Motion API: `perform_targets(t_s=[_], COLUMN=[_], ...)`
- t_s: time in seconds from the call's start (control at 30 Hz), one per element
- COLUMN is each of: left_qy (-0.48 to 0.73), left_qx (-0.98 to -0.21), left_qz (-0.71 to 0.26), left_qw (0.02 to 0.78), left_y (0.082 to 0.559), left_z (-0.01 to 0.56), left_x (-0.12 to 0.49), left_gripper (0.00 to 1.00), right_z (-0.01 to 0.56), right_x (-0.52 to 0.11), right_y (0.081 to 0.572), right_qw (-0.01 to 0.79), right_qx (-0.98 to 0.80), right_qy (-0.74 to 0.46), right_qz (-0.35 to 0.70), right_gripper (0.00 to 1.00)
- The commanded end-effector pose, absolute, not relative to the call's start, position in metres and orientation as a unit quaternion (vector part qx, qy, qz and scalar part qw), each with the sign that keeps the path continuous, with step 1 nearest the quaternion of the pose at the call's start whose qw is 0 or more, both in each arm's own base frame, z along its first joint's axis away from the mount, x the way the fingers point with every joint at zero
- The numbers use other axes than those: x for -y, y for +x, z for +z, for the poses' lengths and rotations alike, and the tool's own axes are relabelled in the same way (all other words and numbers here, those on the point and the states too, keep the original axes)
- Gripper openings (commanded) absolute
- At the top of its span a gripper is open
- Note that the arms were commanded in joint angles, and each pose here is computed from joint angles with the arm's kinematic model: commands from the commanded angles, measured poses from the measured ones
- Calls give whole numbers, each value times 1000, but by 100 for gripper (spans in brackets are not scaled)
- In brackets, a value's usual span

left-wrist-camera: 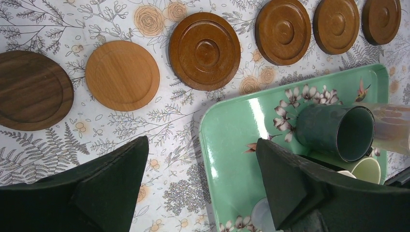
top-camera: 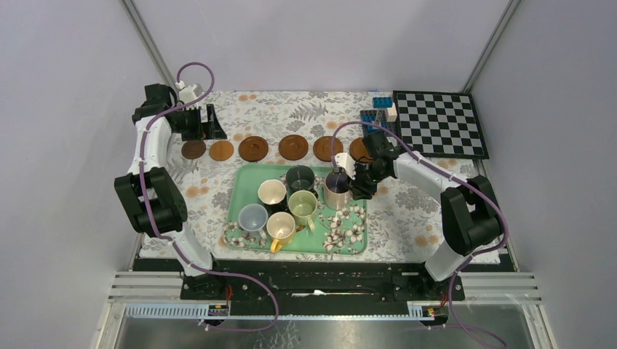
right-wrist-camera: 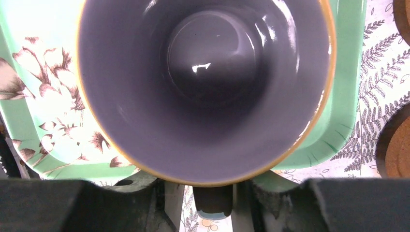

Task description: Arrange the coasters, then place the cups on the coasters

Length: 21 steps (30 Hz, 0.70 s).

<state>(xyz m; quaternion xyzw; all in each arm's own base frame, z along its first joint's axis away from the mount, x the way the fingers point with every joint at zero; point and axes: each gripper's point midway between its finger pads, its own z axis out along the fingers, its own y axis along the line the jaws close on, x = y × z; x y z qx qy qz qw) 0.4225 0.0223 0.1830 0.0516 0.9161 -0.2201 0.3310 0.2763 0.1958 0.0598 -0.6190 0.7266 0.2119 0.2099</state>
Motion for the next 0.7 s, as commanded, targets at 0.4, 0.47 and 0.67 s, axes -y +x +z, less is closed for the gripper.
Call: perform_targets(t_s=[0.4, 0.47, 0.67], left_qy=[75, 74, 73], left_qx=[-902, -902, -903], left_qz=[-224, -222, -223], left_qw=[361, 362, 361], left_y=[430, 430, 430], left_z=[200, 200, 200], left_x=[-17, -18, -18], left_gripper=[99, 99, 99], right_z=[107, 116, 157], right_x=[-212, -214, -225], right_y=[287, 289, 311], right_qw=[293, 308, 397], right_qx=[-729, -727, -716], right_qy=[-579, -572, -532], right_qz=[220, 222, 218], right_gripper=[0, 0, 0])
